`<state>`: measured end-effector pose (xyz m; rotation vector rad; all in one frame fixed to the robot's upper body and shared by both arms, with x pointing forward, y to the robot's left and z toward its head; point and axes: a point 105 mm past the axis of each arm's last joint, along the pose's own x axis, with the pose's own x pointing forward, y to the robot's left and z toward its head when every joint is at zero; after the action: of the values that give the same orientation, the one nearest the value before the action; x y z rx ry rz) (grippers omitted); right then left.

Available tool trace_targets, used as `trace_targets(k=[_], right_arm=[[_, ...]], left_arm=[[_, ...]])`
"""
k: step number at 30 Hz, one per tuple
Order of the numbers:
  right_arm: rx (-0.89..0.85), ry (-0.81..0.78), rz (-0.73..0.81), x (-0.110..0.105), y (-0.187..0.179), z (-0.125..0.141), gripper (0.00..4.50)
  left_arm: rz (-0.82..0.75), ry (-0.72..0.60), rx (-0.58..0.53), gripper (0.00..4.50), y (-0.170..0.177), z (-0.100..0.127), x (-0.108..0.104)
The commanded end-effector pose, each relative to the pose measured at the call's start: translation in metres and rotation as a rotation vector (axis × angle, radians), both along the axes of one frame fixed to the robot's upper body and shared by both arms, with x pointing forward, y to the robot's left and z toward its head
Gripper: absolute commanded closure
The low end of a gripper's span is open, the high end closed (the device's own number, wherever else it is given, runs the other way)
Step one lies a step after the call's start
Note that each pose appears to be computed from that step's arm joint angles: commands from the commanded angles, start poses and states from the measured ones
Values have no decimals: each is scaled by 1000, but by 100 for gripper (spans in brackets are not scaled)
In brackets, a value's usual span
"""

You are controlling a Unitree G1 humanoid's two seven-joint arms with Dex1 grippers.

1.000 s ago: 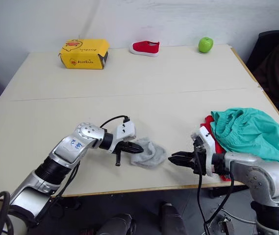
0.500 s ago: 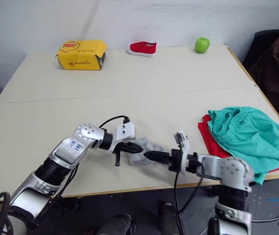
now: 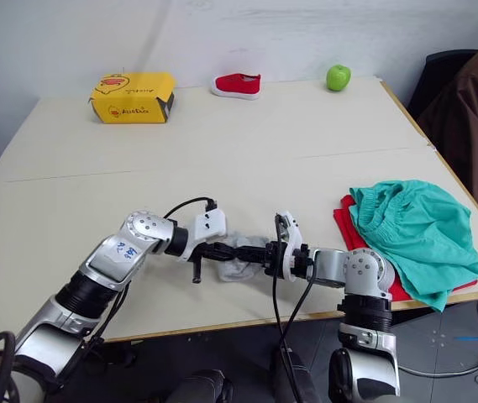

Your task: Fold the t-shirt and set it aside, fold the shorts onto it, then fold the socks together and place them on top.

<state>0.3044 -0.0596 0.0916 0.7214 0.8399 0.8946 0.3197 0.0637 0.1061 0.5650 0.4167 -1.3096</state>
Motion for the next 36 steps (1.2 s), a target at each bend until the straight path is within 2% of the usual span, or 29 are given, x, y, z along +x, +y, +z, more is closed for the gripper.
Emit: trace_targets(k=[1, 3, 5, 7, 11, 15, 18, 21, 22, 27, 29, 36], right_arm=[[-44, 28, -11, 0, -1, -11, 364], [-44, 19, -15, 1, -3, -10, 405], [-35, 5, -25, 3, -5, -5, 422], [-9, -33, -43, 5, -11, 5, 423], [42, -136, -85, 4, -28, 36, 423], [78, -271, -162, -1, -57, 70, 423], [89, -419, -300, -9, -103, 106, 424], [23, -489, -496, -18, -161, 128, 424], [2, -494, -563, -22, -181, 133, 424], [-44, -425, -796, -36, -249, 139, 424], [-53, -356, -897, -33, -270, 128, 424], [-52, -174, -1078, -11, -297, 79, 424]], left_arm=[[0, -4, -16, 450, -2, 0, -2], [20, -7, -40, 450, 0, 5, 0], [16, 7, -132, 450, 1, 20, -3], [-1, 42, -254, 411, 14, 43, -11], [-63, 97, -371, 304, 43, 73, -30], [-118, 157, -475, 191, 47, 103, -44], [-186, 99, -519, 104, 36, 120, -46], [-228, 49, -542, 13, 22, 126, -46], [-238, 34, -553, 0, 18, 127, -45], [-256, 63, -612, 0, 11, 130, -45], [-254, 79, -624, 0, 11, 130, -45], [-235, 82, -618, 0, 12, 126, -43]])
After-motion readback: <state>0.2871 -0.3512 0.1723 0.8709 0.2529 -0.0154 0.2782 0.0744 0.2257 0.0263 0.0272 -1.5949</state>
